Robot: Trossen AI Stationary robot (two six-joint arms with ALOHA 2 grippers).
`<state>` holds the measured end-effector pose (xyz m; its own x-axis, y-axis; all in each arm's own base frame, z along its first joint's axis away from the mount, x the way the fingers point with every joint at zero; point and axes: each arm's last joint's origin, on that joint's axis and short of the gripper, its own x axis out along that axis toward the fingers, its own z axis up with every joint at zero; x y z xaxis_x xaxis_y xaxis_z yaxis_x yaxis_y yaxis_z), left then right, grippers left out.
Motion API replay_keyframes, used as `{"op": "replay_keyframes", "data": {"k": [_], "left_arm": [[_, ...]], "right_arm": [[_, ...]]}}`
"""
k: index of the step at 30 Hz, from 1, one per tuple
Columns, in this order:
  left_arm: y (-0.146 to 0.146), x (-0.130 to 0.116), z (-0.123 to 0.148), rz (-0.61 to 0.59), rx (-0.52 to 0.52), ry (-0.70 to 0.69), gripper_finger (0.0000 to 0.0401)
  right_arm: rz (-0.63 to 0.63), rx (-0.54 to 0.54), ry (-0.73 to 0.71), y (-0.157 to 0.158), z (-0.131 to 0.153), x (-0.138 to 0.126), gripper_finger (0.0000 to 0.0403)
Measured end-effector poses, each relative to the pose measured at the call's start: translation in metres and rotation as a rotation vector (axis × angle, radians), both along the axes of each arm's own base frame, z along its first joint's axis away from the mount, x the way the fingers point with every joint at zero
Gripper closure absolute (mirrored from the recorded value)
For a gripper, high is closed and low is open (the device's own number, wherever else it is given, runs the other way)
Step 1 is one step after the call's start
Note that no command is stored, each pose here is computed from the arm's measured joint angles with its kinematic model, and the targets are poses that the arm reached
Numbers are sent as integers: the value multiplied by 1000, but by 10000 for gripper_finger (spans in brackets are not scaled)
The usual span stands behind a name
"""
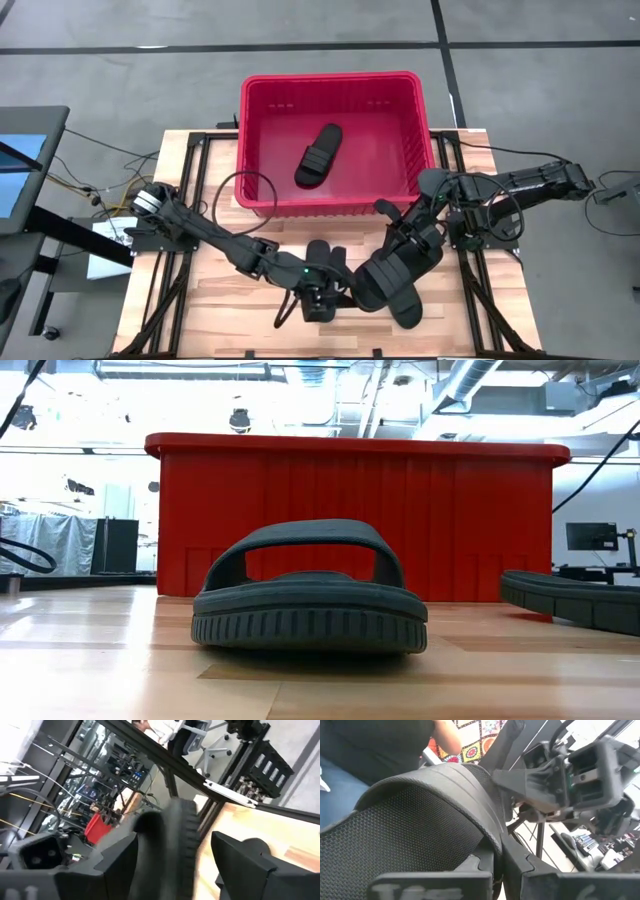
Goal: Pick and place slides into bin
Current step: Put the black slipper into the red bin
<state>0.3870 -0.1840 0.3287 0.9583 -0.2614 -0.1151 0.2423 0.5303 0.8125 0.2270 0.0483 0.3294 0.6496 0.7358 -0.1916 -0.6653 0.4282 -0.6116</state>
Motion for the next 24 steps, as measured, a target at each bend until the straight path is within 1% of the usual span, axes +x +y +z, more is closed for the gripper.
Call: {"op": "replay_keyframes", "data": {"k": [4,8,11,15,21,24], "left_arm": [[0,0,3,9,-14,6,186],[0,0,1,10,-15,35,233],[0,0,0,7,-21,44,285],[0,0,-1,8,-18,51,369],[1,0,-1,40,-22,49,371],[0,-1,-1,46,-19,47,371]], "right_arm": [[0,0,0,0,0,0,401],[0,0,1,0,0,0,401],[0,0,4,0,0,0,401],[0,1,4,0,0,0,401],[-1,7,11,0,0,0,401],[-12,40,39,0,1,0,391]]}}
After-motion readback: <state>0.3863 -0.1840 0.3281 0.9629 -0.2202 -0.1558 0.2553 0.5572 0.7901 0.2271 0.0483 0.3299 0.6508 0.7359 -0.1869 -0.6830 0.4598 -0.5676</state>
